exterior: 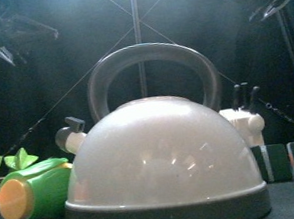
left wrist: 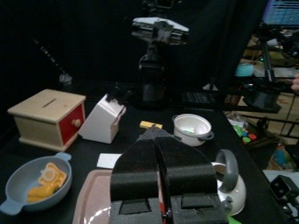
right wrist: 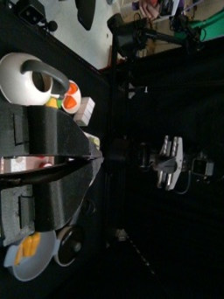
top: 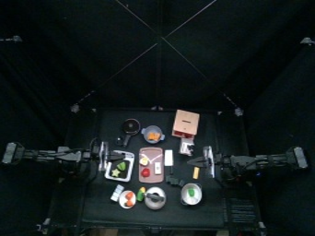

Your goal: Grab pot lid

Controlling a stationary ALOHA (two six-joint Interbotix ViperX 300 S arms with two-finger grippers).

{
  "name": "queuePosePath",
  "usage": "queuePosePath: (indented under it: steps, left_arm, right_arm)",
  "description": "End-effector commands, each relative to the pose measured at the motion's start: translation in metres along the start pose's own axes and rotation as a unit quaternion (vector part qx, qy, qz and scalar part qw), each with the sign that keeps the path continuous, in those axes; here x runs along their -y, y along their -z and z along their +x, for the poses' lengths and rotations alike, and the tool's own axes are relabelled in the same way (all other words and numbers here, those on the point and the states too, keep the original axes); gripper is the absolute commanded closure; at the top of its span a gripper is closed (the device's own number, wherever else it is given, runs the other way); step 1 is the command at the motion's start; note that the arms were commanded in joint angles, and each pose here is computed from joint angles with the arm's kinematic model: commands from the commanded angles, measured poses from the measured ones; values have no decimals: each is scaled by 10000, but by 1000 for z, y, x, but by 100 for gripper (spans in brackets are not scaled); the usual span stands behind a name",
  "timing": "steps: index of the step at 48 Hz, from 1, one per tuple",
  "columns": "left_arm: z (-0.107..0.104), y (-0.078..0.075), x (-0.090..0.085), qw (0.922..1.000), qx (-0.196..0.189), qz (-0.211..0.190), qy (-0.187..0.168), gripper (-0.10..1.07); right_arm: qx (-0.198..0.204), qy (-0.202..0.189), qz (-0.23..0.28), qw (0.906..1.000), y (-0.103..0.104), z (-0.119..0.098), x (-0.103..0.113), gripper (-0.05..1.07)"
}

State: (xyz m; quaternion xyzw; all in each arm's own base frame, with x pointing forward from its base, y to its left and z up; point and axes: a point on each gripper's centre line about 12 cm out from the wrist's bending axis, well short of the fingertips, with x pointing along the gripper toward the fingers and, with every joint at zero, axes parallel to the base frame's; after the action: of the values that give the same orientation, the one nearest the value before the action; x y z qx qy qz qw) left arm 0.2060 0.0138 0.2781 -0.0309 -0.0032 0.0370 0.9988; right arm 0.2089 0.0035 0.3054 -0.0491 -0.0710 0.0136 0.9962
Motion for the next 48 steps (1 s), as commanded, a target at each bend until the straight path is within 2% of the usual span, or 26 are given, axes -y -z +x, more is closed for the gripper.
queuePosePath:
  steps: [1, 7, 14, 22, 29, 39, 48]
  left_arm:
    - [8, -14, -13, 9993, 23, -179, -336, 100]
    - [14, -10, -32, 9957, -377, -323, -780, 100]
    - [25, -3, -58, 9856, -1022, -380, -1296, 99]
    - [35, 1, -86, 9747, -1368, -291, -1744, 94]
    - [40, 14, -108, 9639, -1646, -303, -2070, 80]
    - [53, 39, -148, 9436, -2042, -474, -2564, 56]
    - [70, 60, -180, 9272, -2464, -506, -2776, 31]
  right_arm:
    - [169, -17, 43, 9998, -4, 4, 0, 101]
    - [167, -75, 120, 9998, 7, 3, -4, 101]
    - [278, -205, 172, 9993, 12, 5, -10, 101]
    - [210, -237, 114, 9994, 15, 9, -10, 101]
    - [230, -125, 88, 9996, 14, 10, -5, 101]
    - [143, 54, 55, 9999, 19, 9, 3, 101]
    - [124, 63, 18, 9999, 20, 9, 3, 101]
